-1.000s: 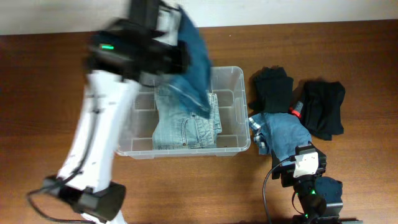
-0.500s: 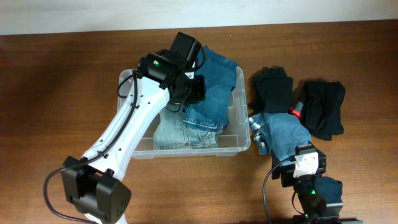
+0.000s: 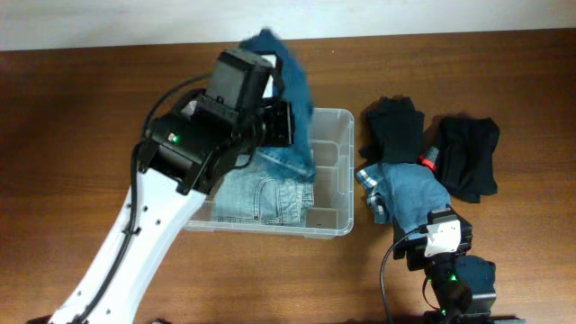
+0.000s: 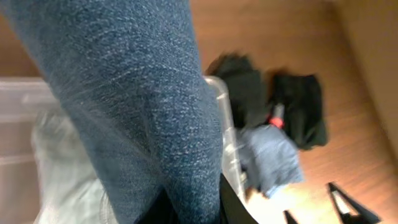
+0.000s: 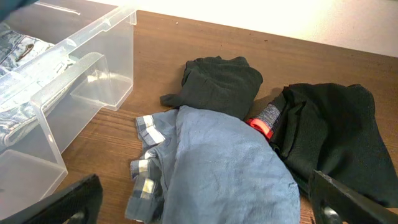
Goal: Pack container
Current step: 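Lower the dark jeans into the bin on top of the light jeans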
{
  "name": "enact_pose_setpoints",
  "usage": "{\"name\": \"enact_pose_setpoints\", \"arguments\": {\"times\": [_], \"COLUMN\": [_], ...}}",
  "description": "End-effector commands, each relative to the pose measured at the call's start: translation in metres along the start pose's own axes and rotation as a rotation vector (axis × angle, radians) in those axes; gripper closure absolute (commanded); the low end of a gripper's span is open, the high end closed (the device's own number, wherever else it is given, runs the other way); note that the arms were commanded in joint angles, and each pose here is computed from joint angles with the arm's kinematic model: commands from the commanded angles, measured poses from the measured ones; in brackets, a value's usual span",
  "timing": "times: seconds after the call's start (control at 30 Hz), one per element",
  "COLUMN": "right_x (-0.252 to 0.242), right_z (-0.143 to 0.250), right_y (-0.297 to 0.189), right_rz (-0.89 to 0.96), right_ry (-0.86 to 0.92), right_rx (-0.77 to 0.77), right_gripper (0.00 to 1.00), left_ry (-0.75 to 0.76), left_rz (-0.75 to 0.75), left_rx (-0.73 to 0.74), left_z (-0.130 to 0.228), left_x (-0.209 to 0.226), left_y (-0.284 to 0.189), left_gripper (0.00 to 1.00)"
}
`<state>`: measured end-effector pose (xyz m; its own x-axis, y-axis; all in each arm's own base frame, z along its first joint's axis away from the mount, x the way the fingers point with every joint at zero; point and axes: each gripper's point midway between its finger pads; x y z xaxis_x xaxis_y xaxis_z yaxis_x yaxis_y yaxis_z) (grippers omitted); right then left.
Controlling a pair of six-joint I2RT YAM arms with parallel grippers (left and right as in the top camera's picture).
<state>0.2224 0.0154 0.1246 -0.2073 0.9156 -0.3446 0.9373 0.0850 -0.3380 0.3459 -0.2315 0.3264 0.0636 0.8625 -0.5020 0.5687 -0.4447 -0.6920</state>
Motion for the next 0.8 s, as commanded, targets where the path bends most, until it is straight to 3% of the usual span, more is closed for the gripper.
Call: {"name": "enact_pose_setpoints", "arguments": {"times": [0.0,0.27,0.47,0.63,0.77], "right_x": [0.0,0.0,0.0,0.0,0.0], "right_z": [0.003,0.003,0.003,0.003,0.003], "right_y": [0.0,0.0,0.0,0.0,0.0], "right_rz": [0.0,0.0,0.0,0.0,0.0], "right_ry": [0.011,0.011,0.011,0.011,0.011], "right_rx": [0.003,0.003,0.003,0.003,0.003], "right_gripper": [0.02,0.02,0.01,0.01,0.02], "left_ry": [0.069,0.044,0.052,0.055,0.071], "left_rz": [0.118,0.006,-0.326,-0.428,-0.625], "left_rx": [0.004,0.194,0.279,0.298,0.265], "left_z": [0.004,0.044,0.07,0.084,0.075], "left_x": [-0.03,-0.002,0.07,0.104,0.147], "left_y": [-0.015,-0.001,0.024,0.042,0.027], "left_gripper": [0.99,0.99,0.99,0.99,0.98]}}
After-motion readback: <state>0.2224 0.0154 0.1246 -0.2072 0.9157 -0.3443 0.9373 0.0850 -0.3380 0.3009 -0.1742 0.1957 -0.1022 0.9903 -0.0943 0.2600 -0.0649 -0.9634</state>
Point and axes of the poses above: each gripper's point midway between its finger pads, its own y axis out along the fingers, its own x axis along the line the jaws close on, z = x × y, and after that the axes turned 14 degrees about -y, right-handed
